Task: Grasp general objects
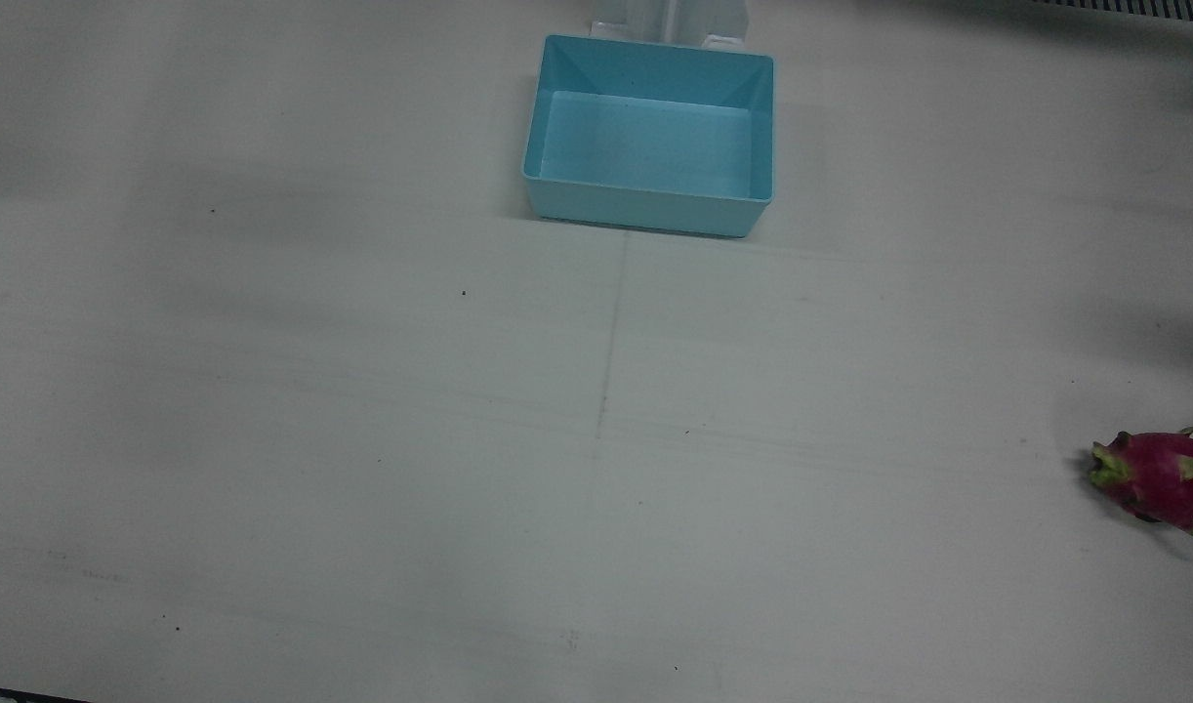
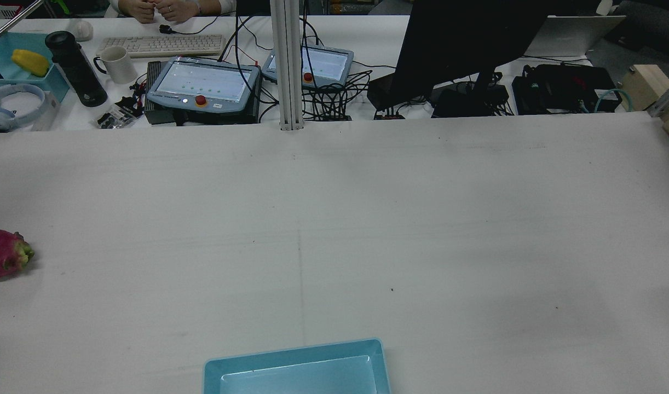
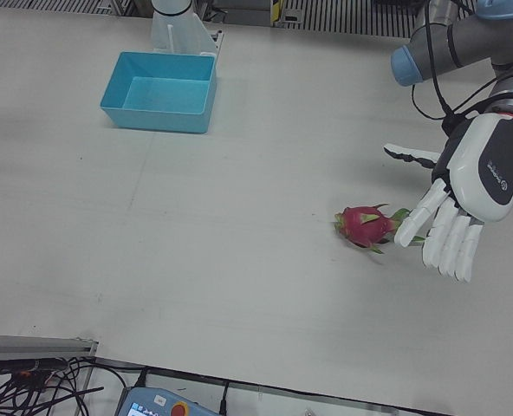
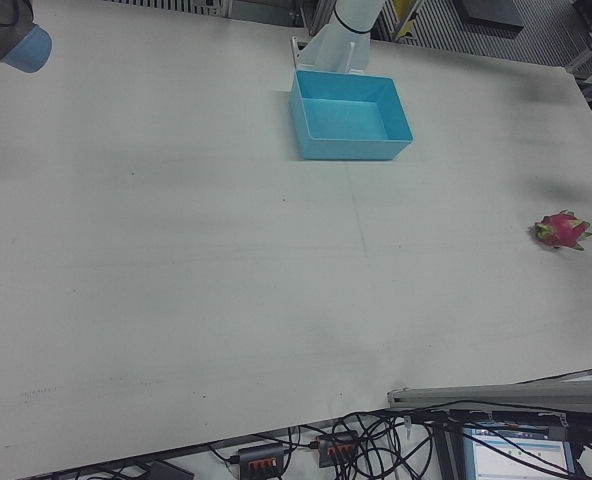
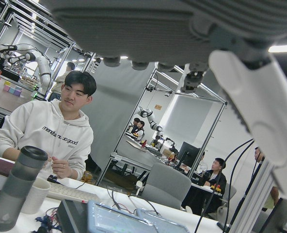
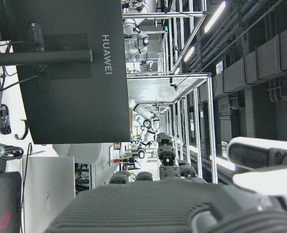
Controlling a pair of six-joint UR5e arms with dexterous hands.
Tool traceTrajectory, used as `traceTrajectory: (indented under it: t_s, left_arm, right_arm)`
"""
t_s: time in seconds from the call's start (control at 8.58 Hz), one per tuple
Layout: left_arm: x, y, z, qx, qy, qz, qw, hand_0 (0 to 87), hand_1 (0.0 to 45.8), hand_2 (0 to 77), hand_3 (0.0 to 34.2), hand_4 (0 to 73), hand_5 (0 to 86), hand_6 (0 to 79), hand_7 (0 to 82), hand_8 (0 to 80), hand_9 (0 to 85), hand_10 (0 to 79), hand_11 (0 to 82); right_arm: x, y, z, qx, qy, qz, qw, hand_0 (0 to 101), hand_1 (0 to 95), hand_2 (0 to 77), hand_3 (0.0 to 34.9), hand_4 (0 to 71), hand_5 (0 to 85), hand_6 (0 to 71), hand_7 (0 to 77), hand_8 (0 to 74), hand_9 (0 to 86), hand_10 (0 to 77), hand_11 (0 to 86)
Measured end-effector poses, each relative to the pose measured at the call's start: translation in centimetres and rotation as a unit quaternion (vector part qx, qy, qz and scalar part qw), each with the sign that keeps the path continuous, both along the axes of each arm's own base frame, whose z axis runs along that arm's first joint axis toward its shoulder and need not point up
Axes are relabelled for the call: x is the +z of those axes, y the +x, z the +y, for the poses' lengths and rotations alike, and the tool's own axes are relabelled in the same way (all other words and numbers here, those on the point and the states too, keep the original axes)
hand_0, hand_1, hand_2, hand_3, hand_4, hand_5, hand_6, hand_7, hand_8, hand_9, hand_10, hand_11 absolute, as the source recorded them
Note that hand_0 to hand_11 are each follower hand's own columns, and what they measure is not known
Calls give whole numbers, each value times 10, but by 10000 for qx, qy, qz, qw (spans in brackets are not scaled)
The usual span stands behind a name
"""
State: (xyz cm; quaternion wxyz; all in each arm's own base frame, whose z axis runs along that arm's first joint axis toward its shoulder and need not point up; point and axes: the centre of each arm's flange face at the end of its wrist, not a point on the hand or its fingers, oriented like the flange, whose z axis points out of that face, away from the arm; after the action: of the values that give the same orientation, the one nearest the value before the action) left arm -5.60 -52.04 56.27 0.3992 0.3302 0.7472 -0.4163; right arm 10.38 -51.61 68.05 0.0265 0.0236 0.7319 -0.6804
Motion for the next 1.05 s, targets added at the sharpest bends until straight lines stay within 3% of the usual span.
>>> traceTrajectory:
  t_s: [0.23, 0.35, 0.7, 0.93, 1.05]
  left_arm:
    - [4, 4, 13, -36, -43, -837, 9965, 607, 0, 5, 43, 55, 22, 0, 0, 11, 5, 5, 11]
    - [5, 6, 17, -84, -43, -1259, 9920, 607, 0, 5, 39, 55, 22, 0, 0, 11, 5, 5, 11]
    - [16, 46, 25, 152, -57, -2355, 9717, 636, 0, 5, 42, 60, 16, 0, 0, 11, 5, 5, 11]
    - [22, 60, 29, 242, -55, -2705, 9624, 636, 0, 5, 85, 38, 16, 0, 0, 11, 5, 11, 11]
    - [27, 61, 30, 238, -68, -2812, 9593, 636, 0, 5, 85, 38, 16, 0, 0, 11, 5, 11, 11]
  right_arm:
    - [0, 0, 0, -2, 0, 3, 10000, 0, 60, 747, 0, 0, 0, 0, 0, 0, 5, 0, 5]
    - [0, 0, 0, -1, 0, 1, 10000, 0, 60, 747, 0, 0, 0, 0, 0, 0, 5, 0, 5]
    - [0, 0, 0, 2, 0, -2, 10000, 0, 60, 747, 0, 0, 0, 0, 0, 0, 5, 0, 5]
    - [0, 0, 0, 0, -2, -3, 10000, 0, 60, 747, 0, 0, 0, 0, 0, 0, 5, 0, 5]
    - [0, 0, 0, 1, -2, -3, 10000, 0, 60, 747, 0, 0, 0, 0, 0, 0, 5, 0, 5]
